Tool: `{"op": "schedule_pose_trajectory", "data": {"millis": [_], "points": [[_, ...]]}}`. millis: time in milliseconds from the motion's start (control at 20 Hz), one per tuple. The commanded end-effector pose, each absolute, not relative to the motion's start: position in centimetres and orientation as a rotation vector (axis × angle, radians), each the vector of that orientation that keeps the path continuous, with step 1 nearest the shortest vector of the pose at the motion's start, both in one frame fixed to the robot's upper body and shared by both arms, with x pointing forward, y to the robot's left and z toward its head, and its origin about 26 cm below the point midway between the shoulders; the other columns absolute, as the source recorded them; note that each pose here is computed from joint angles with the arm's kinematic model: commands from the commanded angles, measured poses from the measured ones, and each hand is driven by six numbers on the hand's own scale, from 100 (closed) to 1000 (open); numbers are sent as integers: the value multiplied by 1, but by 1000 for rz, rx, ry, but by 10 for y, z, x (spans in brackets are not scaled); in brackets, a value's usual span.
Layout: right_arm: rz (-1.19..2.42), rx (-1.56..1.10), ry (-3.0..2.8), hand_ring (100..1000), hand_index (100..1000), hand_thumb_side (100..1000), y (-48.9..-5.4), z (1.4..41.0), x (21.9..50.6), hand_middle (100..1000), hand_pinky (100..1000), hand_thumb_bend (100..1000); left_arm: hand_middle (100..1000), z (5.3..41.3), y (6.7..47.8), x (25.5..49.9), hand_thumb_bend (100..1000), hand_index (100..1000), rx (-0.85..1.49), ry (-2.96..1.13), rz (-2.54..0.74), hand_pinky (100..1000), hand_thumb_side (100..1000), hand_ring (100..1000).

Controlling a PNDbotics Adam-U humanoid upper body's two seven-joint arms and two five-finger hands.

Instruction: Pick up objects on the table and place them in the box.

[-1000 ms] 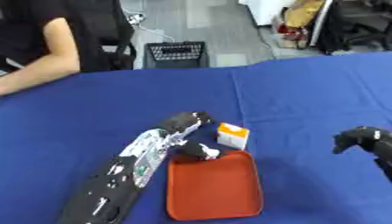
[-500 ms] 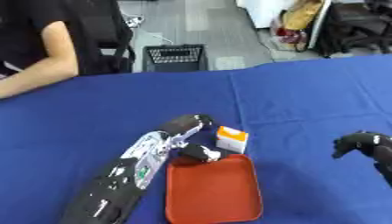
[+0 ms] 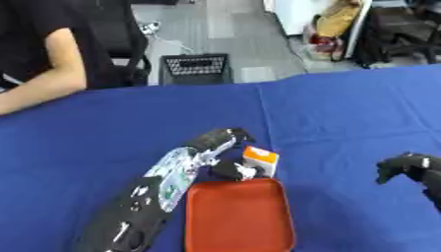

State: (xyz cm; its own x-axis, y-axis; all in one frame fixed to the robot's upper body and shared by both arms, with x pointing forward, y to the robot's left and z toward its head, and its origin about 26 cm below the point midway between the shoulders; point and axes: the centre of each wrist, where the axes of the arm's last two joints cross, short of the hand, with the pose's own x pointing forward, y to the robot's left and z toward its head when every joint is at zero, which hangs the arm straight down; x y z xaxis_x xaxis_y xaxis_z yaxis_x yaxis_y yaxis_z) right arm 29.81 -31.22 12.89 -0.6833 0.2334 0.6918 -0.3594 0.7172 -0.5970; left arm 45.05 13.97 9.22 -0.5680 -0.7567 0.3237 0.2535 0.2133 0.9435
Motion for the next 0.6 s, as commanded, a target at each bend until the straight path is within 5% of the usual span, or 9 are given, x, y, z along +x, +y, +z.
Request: {"op": "schedule_pose_trajectory", "data": {"millis": [50, 300, 600], "points": [[971, 93, -2149, 627, 813, 953, -311, 138, 300, 658, 850, 100, 867, 104, 135, 455, 545, 894, 489, -1677, -1472, 979, 655, 825], [971, 96, -2150, 627, 813, 953, -311, 138, 300, 659, 850, 100, 838, 101, 133, 455, 489, 869, 481, -1682, -1467, 972, 624, 804], [970, 95, -2149, 627, 813, 954, -311, 138, 300, 659, 850, 100, 627, 101, 135, 455, 100, 693, 512, -1703, -1426, 831, 381, 593]]}}
